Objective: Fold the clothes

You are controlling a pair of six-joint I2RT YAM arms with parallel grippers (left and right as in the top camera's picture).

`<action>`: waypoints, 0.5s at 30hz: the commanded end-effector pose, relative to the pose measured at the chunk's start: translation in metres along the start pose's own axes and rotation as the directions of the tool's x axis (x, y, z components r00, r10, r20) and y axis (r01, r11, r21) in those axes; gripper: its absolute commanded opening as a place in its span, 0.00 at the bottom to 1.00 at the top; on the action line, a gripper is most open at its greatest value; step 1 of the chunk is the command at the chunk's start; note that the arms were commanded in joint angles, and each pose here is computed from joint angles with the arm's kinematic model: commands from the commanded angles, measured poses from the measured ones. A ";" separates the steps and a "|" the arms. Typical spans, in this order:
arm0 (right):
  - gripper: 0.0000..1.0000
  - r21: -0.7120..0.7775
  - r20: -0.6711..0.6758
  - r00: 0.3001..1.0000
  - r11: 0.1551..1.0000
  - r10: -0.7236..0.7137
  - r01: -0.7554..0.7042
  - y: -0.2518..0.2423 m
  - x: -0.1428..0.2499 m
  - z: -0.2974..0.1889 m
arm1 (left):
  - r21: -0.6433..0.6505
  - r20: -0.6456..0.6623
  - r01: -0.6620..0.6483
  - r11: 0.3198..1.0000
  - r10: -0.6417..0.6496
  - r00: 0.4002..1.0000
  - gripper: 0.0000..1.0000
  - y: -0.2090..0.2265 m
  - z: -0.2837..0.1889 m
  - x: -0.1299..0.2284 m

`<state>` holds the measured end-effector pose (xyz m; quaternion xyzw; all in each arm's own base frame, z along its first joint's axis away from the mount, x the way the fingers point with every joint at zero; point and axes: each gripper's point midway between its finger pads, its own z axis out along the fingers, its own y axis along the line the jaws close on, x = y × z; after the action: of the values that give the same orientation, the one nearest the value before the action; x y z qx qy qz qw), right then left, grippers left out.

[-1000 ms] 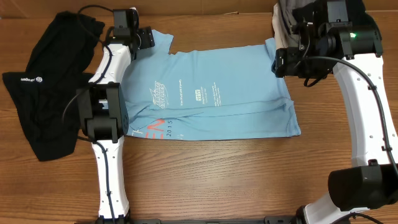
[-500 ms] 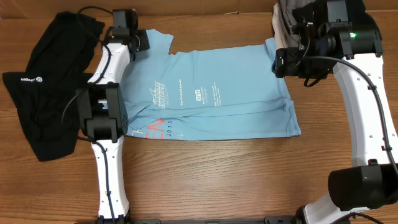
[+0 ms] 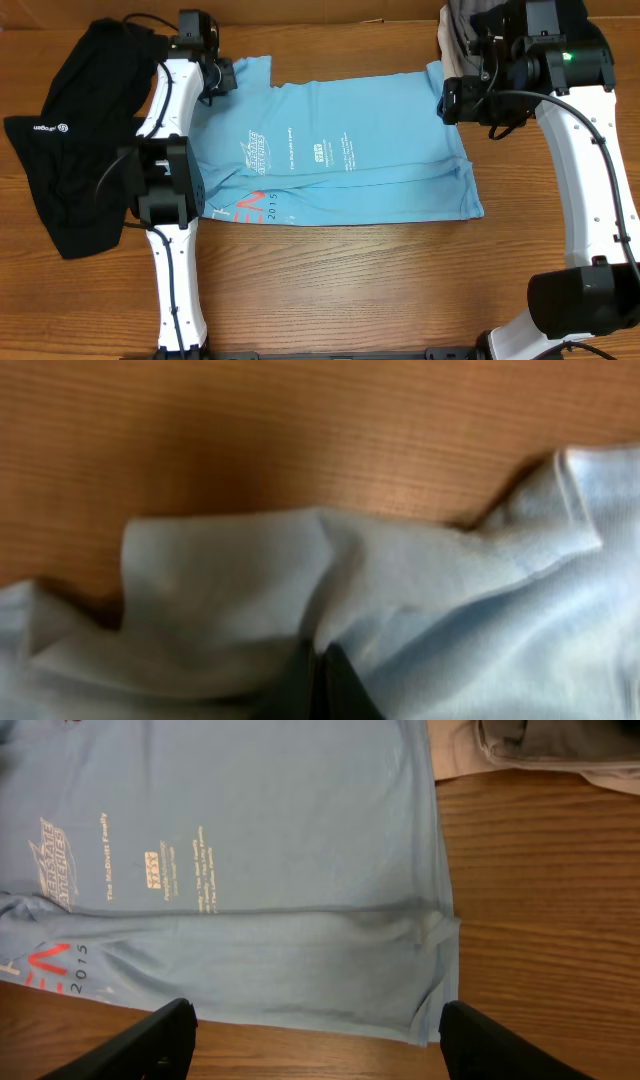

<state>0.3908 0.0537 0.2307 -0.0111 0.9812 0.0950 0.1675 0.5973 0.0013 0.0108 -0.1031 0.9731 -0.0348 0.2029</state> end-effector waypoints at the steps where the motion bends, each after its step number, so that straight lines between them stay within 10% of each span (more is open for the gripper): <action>1: 0.80 -0.004 0.034 0.999 1.000 -0.009 0.010 0.002 -0.009 -0.002 | -0.002 0.027 0.023 1.000 -0.023 0.999 0.04 0.010 -0.028 -0.024; 15: 0.78 -0.004 0.166 0.984 0.998 -0.061 0.063 0.002 -0.055 0.018 | 0.024 -0.011 0.006 1.000 -0.006 1.000 0.04 -0.008 -0.176 -0.015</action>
<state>0.4386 0.0567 0.2401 -0.0224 0.9625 0.0978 0.2521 0.5529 0.0141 0.1613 -0.1157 0.9726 -0.0386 0.1979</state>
